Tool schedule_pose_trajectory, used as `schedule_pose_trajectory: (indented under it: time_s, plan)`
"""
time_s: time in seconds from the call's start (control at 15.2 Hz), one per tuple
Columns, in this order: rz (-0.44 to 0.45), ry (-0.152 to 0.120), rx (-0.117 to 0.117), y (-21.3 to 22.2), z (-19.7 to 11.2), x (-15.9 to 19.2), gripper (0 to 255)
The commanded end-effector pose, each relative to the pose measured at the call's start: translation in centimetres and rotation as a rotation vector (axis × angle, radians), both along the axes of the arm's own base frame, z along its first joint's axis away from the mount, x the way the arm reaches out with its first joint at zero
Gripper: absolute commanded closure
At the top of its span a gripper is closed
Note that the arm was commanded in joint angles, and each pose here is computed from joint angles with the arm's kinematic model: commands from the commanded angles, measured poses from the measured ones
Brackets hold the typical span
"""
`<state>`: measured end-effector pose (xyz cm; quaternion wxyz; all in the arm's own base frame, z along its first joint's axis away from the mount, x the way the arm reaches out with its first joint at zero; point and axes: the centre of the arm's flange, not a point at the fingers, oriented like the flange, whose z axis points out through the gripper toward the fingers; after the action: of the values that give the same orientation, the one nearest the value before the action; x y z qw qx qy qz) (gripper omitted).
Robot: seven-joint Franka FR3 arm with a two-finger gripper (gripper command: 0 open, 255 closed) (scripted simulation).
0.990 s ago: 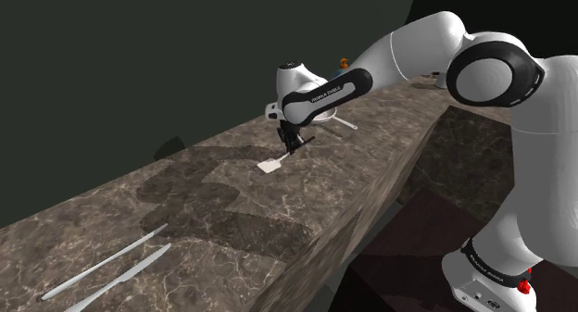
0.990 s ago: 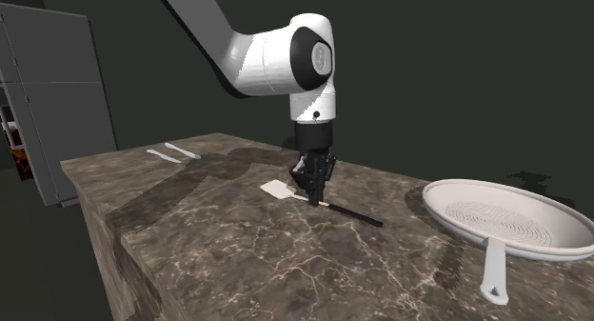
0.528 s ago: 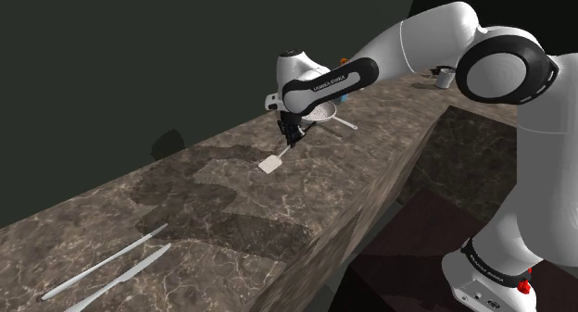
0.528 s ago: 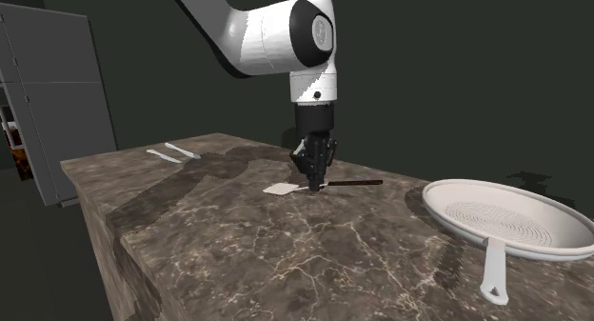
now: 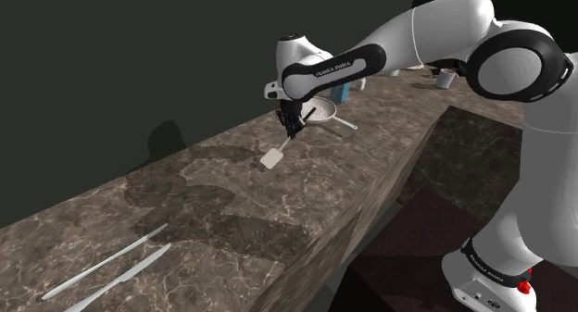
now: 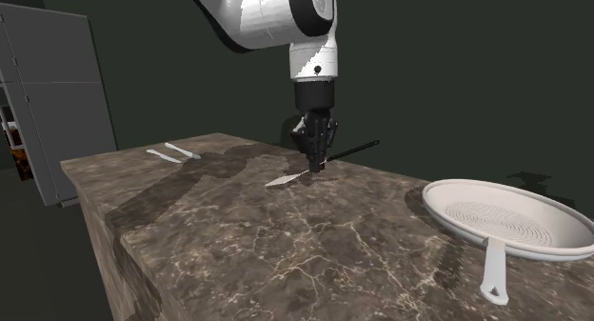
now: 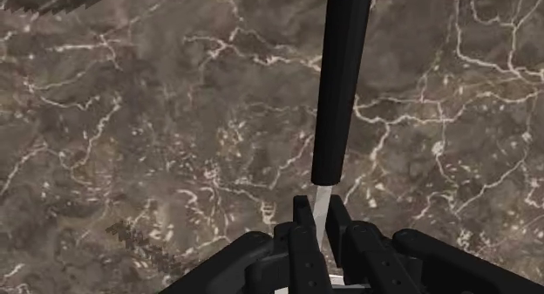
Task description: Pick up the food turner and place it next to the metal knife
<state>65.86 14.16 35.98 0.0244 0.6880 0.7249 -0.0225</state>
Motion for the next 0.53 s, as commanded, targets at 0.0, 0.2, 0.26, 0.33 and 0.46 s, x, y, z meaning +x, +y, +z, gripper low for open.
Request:
schedule_pose_trajectory:
  time_s: [0.0, 0.2, 0.26, 0.33, 0.46]
  plan:
    - [0.000, 0.001, 0.000, 1.2, 0.5, -0.5, 255]
    - [0.000, 0.001, 0.000, 4.9, 0.6, -1.9, 255]
    - [0.000, 0.001, 0.000, 6.1, 0.6, -2.3, 255]
    - [0.000, 0.001, 0.000, 7.4, 0.6, -2.8, 255]
    - [0.000, 0.001, 0.000, 9.8, 0.6, -3.7, 255]
